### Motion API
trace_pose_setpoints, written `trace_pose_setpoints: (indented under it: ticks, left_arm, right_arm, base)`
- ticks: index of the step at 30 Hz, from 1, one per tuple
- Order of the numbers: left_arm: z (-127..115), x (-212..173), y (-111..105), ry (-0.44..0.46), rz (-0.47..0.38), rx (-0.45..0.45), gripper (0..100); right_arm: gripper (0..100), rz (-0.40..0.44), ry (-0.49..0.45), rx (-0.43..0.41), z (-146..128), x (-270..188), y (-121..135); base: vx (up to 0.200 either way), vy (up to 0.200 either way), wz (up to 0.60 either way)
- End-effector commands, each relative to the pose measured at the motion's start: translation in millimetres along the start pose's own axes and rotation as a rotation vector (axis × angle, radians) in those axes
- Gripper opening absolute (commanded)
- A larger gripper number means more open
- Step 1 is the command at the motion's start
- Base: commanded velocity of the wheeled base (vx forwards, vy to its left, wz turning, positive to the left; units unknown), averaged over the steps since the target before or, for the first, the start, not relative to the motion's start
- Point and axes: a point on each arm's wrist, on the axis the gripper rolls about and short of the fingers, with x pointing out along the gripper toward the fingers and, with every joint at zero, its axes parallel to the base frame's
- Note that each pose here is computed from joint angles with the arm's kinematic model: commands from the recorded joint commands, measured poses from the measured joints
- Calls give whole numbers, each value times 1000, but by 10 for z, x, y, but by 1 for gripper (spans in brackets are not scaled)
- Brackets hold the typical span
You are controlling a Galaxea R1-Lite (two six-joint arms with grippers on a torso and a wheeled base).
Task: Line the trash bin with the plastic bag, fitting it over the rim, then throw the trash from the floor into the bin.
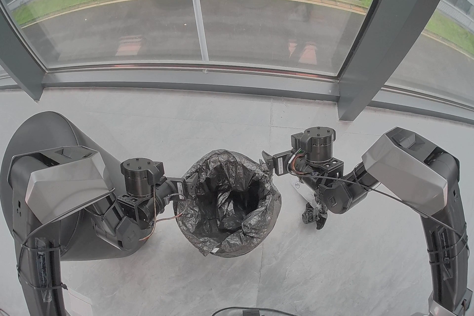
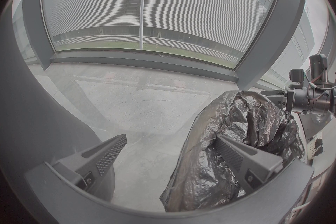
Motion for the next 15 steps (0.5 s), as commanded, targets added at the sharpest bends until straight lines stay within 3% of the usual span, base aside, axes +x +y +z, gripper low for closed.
trace_pose_setpoints:
  ticks: [1,15]
  left_arm:
    - [16,-16,-28,-18,-8,-1,100]
    - [-22,-362,-407,9,-112,-51,100]
  right_arm:
    - [100,-3,6,-1,-26,9,-11]
    - [100,-2,-22,5,160,-142,-16]
  base:
    - [0,0,0]
    - [0,0,0]
